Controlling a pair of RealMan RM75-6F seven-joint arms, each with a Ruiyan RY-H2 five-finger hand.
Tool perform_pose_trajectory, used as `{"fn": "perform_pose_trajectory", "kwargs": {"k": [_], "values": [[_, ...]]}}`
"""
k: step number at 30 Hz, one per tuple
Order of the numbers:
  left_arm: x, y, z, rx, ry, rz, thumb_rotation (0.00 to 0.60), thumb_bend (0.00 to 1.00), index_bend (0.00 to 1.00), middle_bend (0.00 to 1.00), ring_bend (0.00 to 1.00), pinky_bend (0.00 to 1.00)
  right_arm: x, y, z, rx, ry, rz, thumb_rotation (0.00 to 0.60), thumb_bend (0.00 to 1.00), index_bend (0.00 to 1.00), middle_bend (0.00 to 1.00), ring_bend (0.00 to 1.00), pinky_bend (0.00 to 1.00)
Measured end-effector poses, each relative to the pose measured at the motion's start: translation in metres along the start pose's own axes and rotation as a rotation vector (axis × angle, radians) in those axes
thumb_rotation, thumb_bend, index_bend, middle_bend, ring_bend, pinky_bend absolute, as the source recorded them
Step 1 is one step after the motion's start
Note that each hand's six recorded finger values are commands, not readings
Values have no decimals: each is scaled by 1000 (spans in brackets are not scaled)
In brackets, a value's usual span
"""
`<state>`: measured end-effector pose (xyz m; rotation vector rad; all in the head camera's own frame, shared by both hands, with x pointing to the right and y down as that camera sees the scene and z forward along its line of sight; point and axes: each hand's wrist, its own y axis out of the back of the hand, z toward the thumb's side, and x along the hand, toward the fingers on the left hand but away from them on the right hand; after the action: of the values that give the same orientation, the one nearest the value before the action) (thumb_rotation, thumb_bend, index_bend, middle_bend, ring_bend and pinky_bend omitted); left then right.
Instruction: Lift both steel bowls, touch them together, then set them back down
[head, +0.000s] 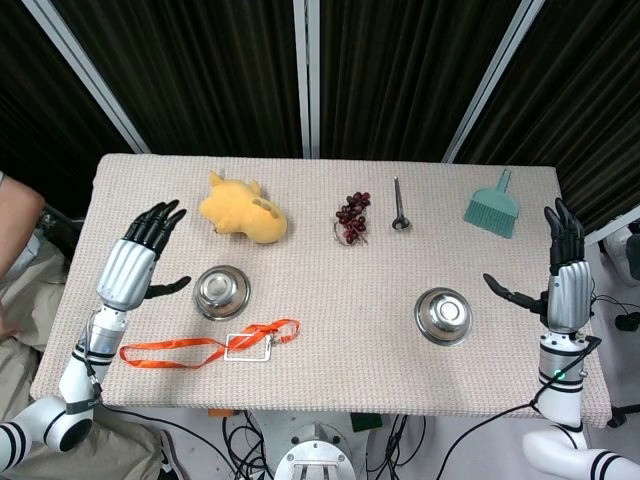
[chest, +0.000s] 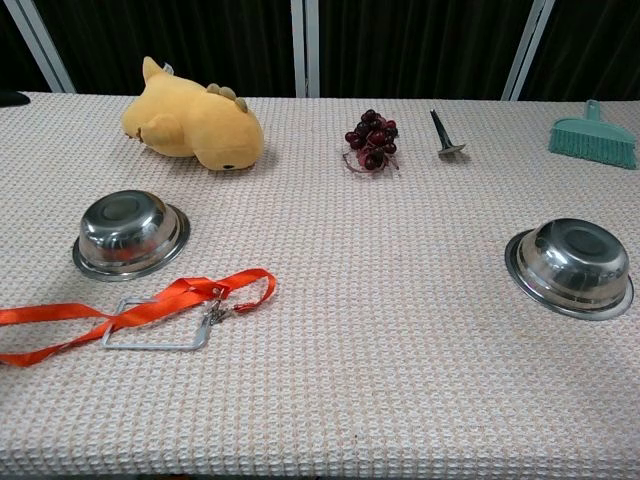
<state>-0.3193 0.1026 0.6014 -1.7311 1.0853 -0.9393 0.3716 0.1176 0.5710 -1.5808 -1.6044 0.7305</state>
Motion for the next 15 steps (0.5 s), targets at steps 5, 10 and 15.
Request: {"fn": "perform_pose_trajectory", "kwargs": {"k": [5, 10, 15], "values": [[0, 0, 0, 2, 1, -2, 600, 42, 0, 0, 0, 157, 1, -2, 0, 1, -2, 13, 454, 176, 0, 0, 0, 0], [-2, -6, -3, 22, 12, -48, 600, 40, 0, 13, 0, 169, 5, -9, -1, 22, -8, 83, 456, 176, 0, 0, 0, 0], [-6, -24, -10, 51, 51, -205, 600, 42, 0, 31, 0, 181, 19, -27, -5, 116, -36, 295, 454, 176, 0, 0, 0, 0]]}}
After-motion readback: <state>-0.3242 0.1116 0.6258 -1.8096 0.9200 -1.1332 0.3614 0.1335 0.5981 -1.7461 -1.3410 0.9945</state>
